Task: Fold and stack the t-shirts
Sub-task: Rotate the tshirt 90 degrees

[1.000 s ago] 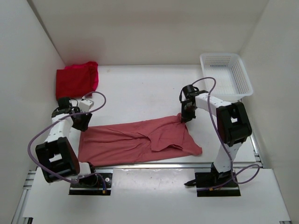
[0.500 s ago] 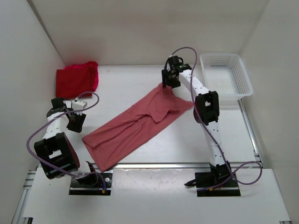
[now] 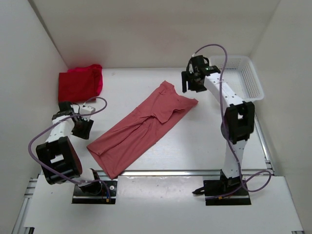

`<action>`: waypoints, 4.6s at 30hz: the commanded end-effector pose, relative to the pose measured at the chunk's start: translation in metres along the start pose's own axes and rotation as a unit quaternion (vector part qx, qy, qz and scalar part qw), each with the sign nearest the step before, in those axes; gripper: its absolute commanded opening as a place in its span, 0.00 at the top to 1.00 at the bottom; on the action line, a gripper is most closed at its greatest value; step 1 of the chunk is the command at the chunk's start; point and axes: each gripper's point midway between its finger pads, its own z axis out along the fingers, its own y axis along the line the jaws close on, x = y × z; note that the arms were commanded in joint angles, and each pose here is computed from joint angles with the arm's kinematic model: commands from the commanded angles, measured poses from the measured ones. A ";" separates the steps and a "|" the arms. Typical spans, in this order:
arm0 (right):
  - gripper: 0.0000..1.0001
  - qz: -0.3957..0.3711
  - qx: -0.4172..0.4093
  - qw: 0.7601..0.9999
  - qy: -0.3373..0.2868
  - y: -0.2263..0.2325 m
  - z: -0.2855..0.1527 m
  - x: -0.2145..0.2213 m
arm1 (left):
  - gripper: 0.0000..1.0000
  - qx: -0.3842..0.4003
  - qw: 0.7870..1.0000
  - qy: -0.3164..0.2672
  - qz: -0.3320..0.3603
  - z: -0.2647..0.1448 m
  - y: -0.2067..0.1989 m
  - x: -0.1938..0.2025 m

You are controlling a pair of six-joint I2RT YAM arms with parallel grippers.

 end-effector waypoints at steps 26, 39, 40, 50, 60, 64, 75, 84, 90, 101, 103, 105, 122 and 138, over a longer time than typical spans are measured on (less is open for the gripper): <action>1.00 0.190 -0.032 0.980 0.044 -0.012 0.121 0.025 | 0.44 0.030 0.999 0.032 0.012 -0.003 -0.018 0.012; 0.17 0.012 -0.033 0.953 -0.300 0.011 0.055 -0.208 | 0.46 0.138 0.988 0.019 0.069 -0.006 -0.083 -0.036; 0.13 0.007 -0.016 0.951 -0.308 0.010 0.036 -0.213 | 0.45 0.143 0.987 0.013 0.069 -0.005 -0.087 -0.040; 0.02 -0.094 0.143 0.955 -0.243 0.002 -0.140 -0.107 | 0.45 0.153 0.985 -0.013 0.078 -0.008 -0.118 -0.034; 0.01 -0.028 -0.044 0.997 -0.062 0.088 -0.123 0.169 | 0.43 0.105 0.992 -0.070 -0.010 -0.011 -0.109 -0.044; 0.06 0.026 -0.131 0.991 0.012 0.164 -0.097 0.239 | 0.42 0.123 0.990 -0.065 -0.007 -0.012 -0.124 -0.036; 0.01 -0.025 -0.114 0.986 0.123 0.250 -0.074 0.300 | 0.43 0.104 0.991 -0.071 -0.035 -0.016 -0.124 -0.022; 0.13 -0.030 -0.073 0.980 0.185 0.245 -0.051 0.323 | 0.42 0.101 0.992 -0.074 -0.025 -0.017 -0.124 -0.024; 0.55 -0.016 -0.092 0.967 0.236 0.242 -0.039 0.346 | 0.42 0.104 0.992 -0.071 -0.029 -0.017 -0.123 -0.026; 1.00 0.086 -0.063 0.972 0.211 0.163 -0.045 0.337 | 0.40 0.154 0.985 -0.072 0.026 -0.022 -0.148 -0.037; 1.00 0.095 -0.039 0.971 0.215 0.134 -0.047 0.344 | 0.40 0.169 0.982 -0.072 0.036 -0.022 -0.157 -0.040; 1.00 0.101 -0.026 0.971 0.215 0.116 -0.053 0.344 | 0.37 0.182 0.978 -0.082 0.057 -0.025 -0.168 -0.048; 0.26 0.041 -0.111 0.989 0.086 0.110 -0.122 0.290 | 0.27 0.292 0.942 -0.061 0.154 -0.042 -0.252 -0.037; 0.44 -0.023 -0.158 0.969 0.187 0.203 -0.074 0.295 | 0.28 0.251 0.963 -0.068 0.067 -0.031 -0.220 -0.034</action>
